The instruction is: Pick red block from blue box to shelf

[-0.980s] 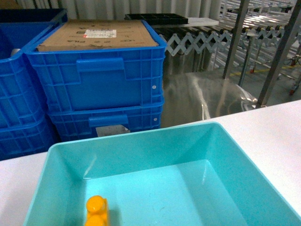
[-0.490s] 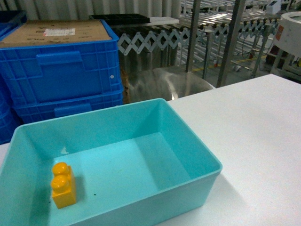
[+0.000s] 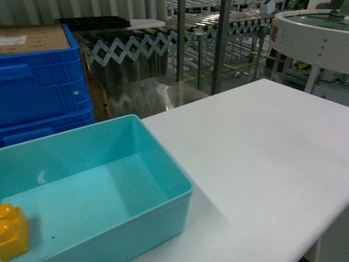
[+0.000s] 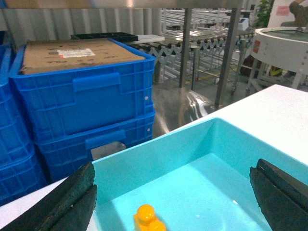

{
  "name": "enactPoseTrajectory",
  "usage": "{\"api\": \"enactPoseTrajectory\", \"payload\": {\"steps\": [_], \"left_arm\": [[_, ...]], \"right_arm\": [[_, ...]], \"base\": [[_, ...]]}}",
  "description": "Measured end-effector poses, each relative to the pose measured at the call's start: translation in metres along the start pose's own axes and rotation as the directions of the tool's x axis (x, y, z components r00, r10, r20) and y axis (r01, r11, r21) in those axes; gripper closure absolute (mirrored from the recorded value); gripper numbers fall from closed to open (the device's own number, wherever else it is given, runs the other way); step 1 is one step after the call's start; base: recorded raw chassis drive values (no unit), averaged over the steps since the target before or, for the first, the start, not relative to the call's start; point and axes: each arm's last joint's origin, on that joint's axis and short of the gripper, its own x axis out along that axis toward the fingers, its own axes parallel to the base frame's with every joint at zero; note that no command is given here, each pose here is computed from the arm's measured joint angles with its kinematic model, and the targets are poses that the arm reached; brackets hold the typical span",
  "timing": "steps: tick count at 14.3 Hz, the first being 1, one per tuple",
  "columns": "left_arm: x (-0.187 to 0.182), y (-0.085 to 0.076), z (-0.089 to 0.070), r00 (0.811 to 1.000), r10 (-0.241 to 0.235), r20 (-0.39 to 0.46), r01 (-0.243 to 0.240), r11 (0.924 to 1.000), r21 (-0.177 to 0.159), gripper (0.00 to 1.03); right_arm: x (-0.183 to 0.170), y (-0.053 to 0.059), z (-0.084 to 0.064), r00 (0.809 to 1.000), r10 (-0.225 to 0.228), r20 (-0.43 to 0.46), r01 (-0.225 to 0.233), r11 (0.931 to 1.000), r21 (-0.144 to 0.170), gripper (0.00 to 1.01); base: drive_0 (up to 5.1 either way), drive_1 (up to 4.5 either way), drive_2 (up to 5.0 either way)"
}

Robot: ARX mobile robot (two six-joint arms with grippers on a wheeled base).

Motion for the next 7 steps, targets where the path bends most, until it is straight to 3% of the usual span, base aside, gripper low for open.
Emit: {"api": "enactPoseTrajectory", "payload": {"steps": [7], "left_arm": [[0.0,0.0,0.0,1.0,0.0,0.0,0.0,1.0,0.0,0.05]], "right_arm": [[0.0,0.0,0.0,1.0,0.0,0.0,0.0,1.0,0.0,0.75]], "base": [[-1.6,-1.61,-1.6]]}}
